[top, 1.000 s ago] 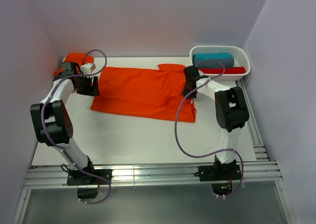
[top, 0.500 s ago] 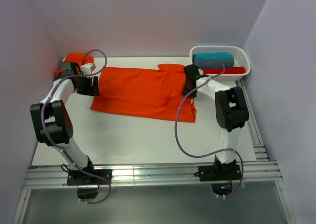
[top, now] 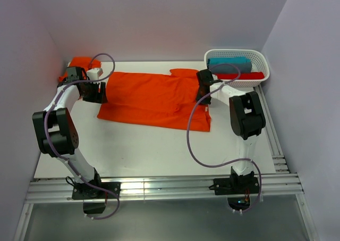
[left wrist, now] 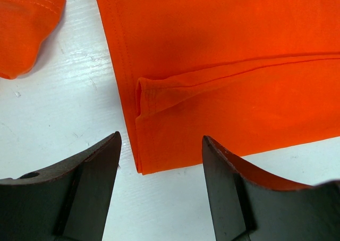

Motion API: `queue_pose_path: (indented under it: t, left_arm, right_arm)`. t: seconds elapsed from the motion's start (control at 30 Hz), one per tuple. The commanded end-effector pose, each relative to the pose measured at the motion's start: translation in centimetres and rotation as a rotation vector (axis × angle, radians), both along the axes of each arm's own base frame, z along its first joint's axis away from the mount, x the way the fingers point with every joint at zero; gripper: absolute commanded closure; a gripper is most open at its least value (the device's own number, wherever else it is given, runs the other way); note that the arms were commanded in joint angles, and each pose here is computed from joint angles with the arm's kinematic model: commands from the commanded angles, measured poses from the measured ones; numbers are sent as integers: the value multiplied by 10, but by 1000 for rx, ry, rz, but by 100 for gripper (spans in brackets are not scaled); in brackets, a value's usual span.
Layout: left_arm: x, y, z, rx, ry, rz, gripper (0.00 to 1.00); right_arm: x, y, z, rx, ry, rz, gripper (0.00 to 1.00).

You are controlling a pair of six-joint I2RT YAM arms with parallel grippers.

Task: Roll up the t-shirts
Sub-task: Fold the tshirt

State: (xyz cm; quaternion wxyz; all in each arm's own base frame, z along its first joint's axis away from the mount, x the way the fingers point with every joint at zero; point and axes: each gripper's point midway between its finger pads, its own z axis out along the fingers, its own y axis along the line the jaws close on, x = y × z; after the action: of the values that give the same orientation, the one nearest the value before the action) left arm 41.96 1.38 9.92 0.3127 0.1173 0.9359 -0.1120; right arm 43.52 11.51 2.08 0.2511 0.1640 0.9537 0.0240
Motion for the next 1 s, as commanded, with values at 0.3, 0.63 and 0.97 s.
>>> queue_pose_path:
  t: [0.3,0.63,0.97]
  left_arm:
    - [2,-1,6,-7,-25,-21,33]
    - [2,-1,3,-2,-23,-22,33]
    - [3,1,-1,4,-17,-18,33]
  right_arm:
    - [21,8,49,-7,-130,5,100]
    - [33,8,65,-18,-185,4,100]
    - [47,6,73,-34,-246,-3,100]
